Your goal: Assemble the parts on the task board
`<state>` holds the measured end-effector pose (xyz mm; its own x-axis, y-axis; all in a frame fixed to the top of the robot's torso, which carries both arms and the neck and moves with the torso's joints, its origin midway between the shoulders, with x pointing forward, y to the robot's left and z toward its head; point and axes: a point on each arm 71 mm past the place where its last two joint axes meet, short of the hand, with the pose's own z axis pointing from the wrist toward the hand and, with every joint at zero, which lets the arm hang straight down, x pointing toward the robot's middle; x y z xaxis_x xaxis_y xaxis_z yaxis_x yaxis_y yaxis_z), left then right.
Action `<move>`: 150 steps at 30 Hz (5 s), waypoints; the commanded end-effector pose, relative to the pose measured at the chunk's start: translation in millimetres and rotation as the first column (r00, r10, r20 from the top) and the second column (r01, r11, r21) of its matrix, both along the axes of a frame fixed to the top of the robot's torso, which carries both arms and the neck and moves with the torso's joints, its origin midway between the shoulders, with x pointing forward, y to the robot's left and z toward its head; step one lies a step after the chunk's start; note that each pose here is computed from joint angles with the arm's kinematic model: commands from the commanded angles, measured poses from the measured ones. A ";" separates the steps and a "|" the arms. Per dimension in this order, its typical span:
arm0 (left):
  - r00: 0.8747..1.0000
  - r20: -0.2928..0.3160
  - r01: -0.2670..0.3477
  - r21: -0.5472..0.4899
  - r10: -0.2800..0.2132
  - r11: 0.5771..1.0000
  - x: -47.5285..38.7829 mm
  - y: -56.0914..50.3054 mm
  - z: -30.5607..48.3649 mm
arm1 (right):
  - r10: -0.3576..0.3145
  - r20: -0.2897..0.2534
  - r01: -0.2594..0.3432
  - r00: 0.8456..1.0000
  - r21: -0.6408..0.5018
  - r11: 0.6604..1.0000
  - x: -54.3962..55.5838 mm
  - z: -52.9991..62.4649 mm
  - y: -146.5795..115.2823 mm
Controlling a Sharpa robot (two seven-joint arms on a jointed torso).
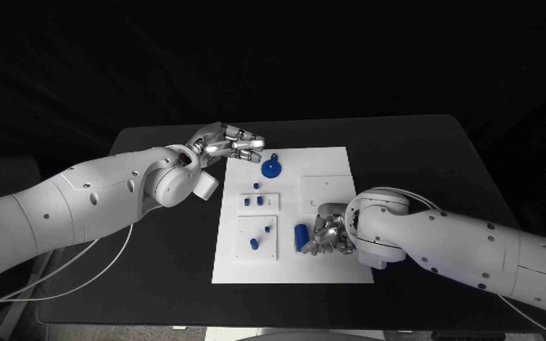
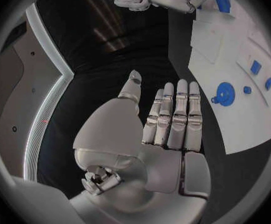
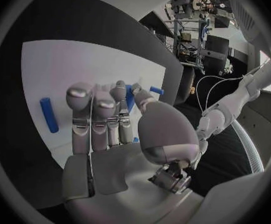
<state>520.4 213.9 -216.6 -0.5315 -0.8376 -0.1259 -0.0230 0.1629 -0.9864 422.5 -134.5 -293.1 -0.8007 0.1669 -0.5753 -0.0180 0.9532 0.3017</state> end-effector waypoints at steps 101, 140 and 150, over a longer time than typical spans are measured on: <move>1.000 0.014 0.001 -0.005 -0.001 1.000 0.0 -0.5 1.0 | -0.120 0.125 0.143 0.985 -0.194 0.971 15.6 6.1 -101.1; 1.000 -0.005 0.012 -0.006 -0.012 1.000 -1.0 1.2 0.0 | 0.037 0.130 0.006 0.991 -0.320 0.948 0.6 -39.4 -68.9; 1.000 -0.006 0.011 -0.003 -0.011 1.000 -1.1 1.9 -0.1 | -0.085 0.037 0.091 0.996 -0.192 0.977 -5.2 -43.7 -73.9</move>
<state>520.2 218.2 -217.4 -0.5275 -0.8397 -0.1287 -0.0284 0.1688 -0.9852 436.1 -199.4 -307.2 -0.6683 0.0829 -0.7393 -0.0041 0.9934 0.1150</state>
